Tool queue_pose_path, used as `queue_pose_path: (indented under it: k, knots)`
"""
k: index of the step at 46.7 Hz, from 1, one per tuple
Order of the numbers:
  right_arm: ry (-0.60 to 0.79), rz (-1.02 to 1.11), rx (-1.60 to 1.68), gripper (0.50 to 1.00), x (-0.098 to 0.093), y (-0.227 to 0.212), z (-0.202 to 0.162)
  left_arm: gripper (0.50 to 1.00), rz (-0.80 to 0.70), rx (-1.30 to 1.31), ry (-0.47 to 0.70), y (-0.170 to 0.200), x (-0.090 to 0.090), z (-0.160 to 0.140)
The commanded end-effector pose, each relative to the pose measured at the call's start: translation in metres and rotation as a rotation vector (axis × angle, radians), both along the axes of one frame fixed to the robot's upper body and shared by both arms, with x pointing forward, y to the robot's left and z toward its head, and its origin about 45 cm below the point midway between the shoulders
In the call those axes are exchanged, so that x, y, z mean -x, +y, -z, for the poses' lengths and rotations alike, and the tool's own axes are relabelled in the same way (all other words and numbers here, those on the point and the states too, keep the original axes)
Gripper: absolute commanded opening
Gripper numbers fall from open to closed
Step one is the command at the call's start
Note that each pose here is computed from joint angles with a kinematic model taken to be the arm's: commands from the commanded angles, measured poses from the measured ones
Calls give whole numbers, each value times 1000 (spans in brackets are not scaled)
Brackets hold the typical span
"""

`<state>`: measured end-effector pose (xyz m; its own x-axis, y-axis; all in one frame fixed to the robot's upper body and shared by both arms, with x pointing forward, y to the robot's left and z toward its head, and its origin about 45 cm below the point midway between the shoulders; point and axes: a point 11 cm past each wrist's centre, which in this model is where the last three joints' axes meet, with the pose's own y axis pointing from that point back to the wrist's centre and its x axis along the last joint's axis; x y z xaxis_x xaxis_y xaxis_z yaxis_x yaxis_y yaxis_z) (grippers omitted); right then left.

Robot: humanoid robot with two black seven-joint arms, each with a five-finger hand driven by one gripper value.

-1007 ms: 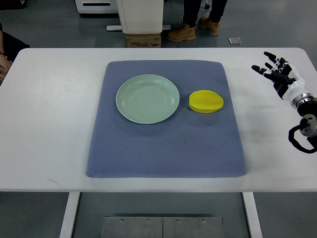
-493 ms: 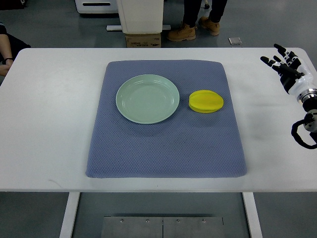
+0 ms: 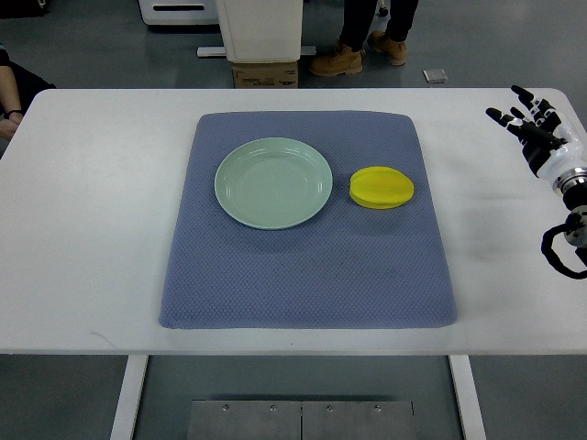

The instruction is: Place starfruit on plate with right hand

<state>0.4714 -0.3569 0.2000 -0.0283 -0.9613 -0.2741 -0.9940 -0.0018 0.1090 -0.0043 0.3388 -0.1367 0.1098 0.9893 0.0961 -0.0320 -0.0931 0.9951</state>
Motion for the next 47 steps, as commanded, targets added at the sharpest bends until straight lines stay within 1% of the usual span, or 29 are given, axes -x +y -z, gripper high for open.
queue_pose_path:
  k: [1, 13, 16, 23, 27, 47]
  knots:
    - [-3, -11, 0, 1000, 0, 2, -1, 1000, 0, 0, 1, 0, 0, 0]
    - [-13, -51, 42, 1000, 0, 0, -8, 1000, 0, 0, -1, 0, 0, 0]
    - [-18, -86, 76, 1000, 3, 2, -11, 1000, 0, 0, -2, 0, -1, 0]
    - [-104, -176, 172, 1000, 14, 7, -32, 1000, 0, 0, 1, 0, 0, 0]
    - [-120, -217, 233, 1000, 18, 11, -38, 1000, 0, 0, 1, 0, 0, 0]
    - [-124, -470, 476, 1000, 41, 50, -30, 1000, 0, -2, 1, 0, 0, 0]
